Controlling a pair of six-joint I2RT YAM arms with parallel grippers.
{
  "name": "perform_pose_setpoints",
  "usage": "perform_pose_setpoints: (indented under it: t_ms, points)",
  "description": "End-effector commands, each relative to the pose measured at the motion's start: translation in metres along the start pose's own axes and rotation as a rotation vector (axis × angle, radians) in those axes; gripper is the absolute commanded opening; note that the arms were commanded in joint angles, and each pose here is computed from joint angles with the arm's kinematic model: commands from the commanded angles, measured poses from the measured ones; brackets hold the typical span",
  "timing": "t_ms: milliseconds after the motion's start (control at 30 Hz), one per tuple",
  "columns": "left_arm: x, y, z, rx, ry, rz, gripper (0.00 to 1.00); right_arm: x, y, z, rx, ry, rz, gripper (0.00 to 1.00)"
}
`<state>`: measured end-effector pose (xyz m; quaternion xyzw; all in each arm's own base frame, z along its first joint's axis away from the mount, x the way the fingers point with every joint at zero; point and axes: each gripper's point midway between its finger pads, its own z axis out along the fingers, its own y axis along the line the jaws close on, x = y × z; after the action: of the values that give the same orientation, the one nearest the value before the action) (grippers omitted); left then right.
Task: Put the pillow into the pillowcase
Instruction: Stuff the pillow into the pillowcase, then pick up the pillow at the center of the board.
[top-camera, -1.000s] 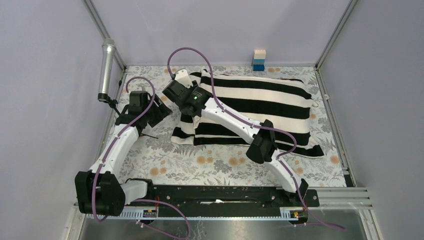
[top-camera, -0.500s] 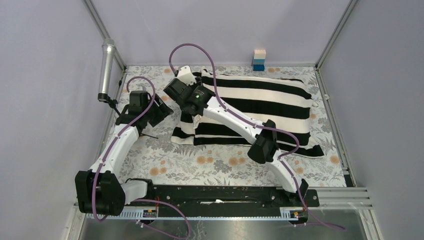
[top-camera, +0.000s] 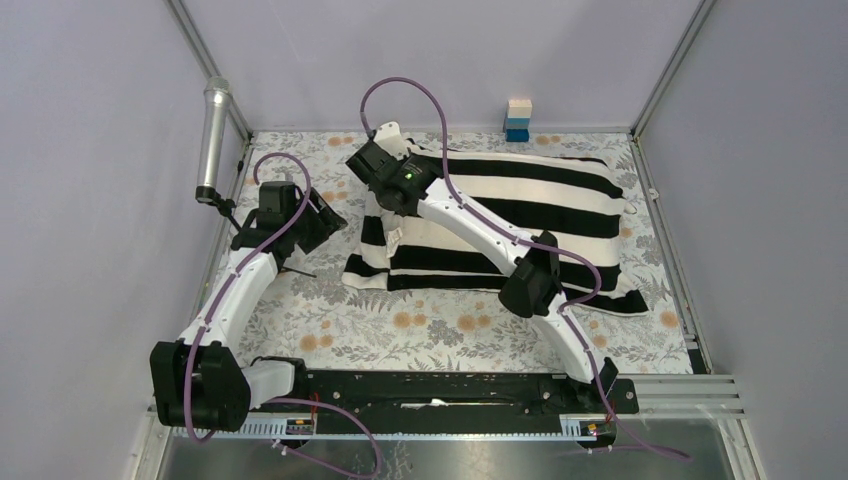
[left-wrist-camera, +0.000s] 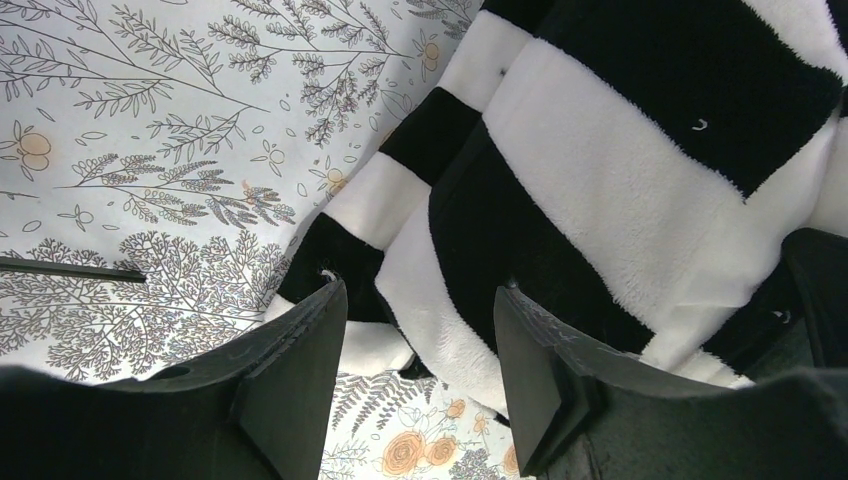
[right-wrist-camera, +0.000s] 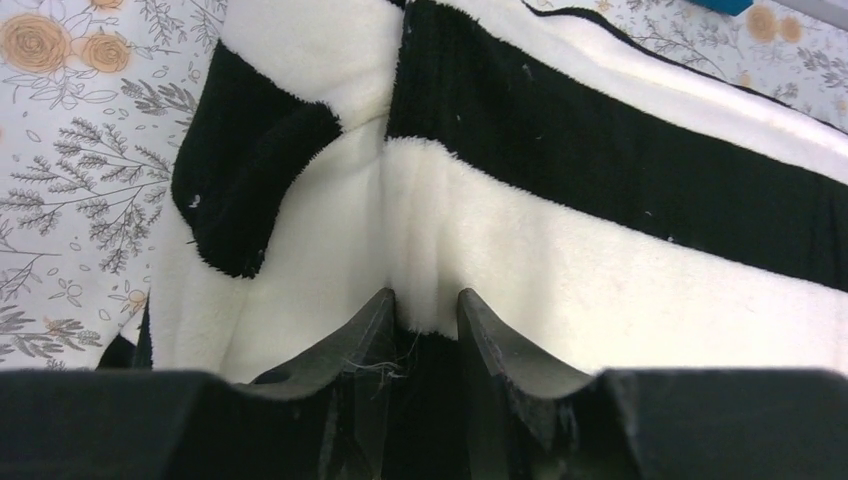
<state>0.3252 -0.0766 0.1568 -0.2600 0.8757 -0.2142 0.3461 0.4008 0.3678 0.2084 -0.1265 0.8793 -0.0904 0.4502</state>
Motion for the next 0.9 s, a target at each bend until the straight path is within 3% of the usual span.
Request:
perform_pose_setpoints:
  t_ms: [0, 100, 133, 167, 200, 233, 267, 533, 867]
  points:
    - [-0.012, -0.012, 0.001, 0.054, -0.035, 0.016, 0.6, -0.002, 0.011, -0.006, -0.084, 0.025, 0.029, 0.36]
    - [-0.011, -0.014, 0.003, 0.067, -0.028, 0.016, 0.6, 0.004, 0.018, -0.005, -0.117, 0.046, 0.024, 0.5]
    - [-0.01, -0.014, 0.004, 0.068, -0.026, 0.016, 0.6, 0.005, 0.02, -0.004, -0.124, 0.051, 0.022, 0.49]
    - [-0.01, -0.013, 0.004, 0.067, -0.026, 0.014, 0.6, 0.005, 0.022, -0.004, -0.13, 0.052, 0.019, 0.35]
    - [-0.009, -0.013, 0.005, 0.068, -0.027, 0.013, 0.6, 0.002, 0.02, -0.005, -0.127, 0.047, 0.022, 0.11]
    - [-0.008, -0.012, 0.005, 0.066, -0.024, 0.012, 0.6, -0.004, 0.016, -0.009, -0.123, 0.034, 0.032, 0.02]
    - [-0.007, -0.012, 0.006, 0.066, -0.022, 0.011, 0.6, -0.013, 0.01, -0.016, -0.122, 0.017, 0.043, 0.0]
    - [-0.007, -0.014, 0.013, 0.08, -0.013, -0.007, 0.6, -0.106, -0.065, -0.1, -0.283, -0.185, 0.254, 0.0]
    - [-0.008, -0.025, 0.028, 0.117, 0.019, -0.072, 0.61, -0.139, -0.137, -0.183, -0.399, -0.32, 0.373, 0.0]
